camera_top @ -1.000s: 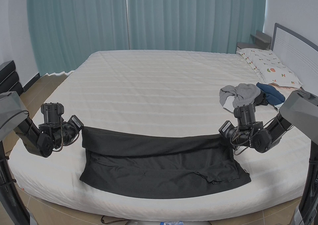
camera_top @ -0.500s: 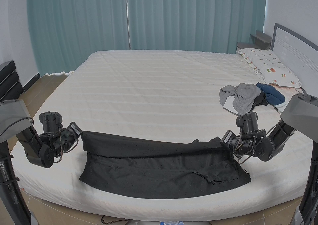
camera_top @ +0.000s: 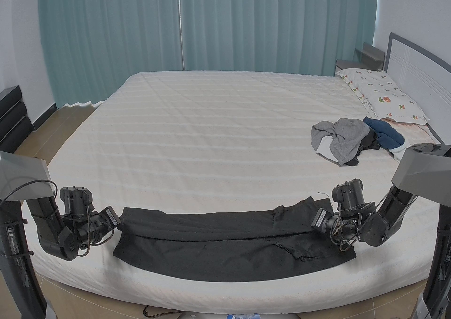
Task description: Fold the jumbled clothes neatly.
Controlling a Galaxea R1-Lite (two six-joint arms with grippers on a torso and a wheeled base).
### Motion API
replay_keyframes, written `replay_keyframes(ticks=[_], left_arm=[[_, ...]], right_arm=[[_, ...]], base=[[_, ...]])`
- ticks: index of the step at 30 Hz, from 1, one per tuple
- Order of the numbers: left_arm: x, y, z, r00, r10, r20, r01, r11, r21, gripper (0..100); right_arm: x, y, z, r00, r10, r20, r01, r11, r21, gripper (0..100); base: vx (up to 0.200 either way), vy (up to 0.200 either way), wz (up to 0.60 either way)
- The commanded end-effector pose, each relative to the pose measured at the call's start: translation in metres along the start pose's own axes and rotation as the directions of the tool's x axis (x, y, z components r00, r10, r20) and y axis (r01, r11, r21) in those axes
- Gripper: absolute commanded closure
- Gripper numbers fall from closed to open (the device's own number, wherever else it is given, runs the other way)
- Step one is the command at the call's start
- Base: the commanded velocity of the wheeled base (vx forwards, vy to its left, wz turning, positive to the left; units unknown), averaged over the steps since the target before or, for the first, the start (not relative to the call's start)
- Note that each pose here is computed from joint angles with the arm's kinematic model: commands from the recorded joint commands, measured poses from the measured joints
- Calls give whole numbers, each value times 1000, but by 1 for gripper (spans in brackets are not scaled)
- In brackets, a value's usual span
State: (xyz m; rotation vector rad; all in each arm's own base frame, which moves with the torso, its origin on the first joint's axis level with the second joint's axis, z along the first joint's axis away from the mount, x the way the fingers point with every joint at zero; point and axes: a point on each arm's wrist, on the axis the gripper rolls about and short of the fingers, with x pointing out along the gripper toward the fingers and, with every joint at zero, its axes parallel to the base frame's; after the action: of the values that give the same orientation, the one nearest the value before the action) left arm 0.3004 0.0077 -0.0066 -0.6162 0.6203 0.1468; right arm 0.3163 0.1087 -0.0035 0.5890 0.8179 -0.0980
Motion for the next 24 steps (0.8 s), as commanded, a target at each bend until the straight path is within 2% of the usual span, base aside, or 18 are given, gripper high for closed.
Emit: replay_keyframes(ticks=[1, 11, 12, 14, 15, 19, 24], left_arm=[[0, 5, -8, 999, 22, -34, -22, 1000, 10, 100], [-1, 5, -17, 997, 26, -66, -24, 999, 36, 100], [-2, 5, -18, 997, 29, -68, -26, 999, 37, 0], [-3, 5, -18, 997, 32, -67, -30, 999, 38, 0], [-3, 4, -18, 997, 33, -63, -31, 999, 40, 0], [-6, 4, -14, 998, 32, -51, -30, 999, 34, 0], [-14, 1, 4, 1000, 4, 17, -4, 1000, 6, 0]], right_arm=[[5, -6, -8, 999, -26, -29, 25, 1000, -12, 100], [7, -10, -8, 999, -37, -32, 36, 999, -20, 100], [7, -10, -8, 999, -36, -31, 35, 999, -20, 100], [5, -8, -7, 999, -28, -25, 28, 999, -20, 100], [2, -7, -5, 1000, -23, -20, 22, 1000, -19, 0], [-20, 2, 10, 999, 36, 32, -36, 999, 0, 0], [-39, 2, 33, 993, 69, 97, -72, 997, 31, 0]], base=[[0, 0, 0], [0, 0, 0], [0, 0, 0], [0, 0, 0], [0, 0, 0], [0, 0, 0], [0, 0, 0]])
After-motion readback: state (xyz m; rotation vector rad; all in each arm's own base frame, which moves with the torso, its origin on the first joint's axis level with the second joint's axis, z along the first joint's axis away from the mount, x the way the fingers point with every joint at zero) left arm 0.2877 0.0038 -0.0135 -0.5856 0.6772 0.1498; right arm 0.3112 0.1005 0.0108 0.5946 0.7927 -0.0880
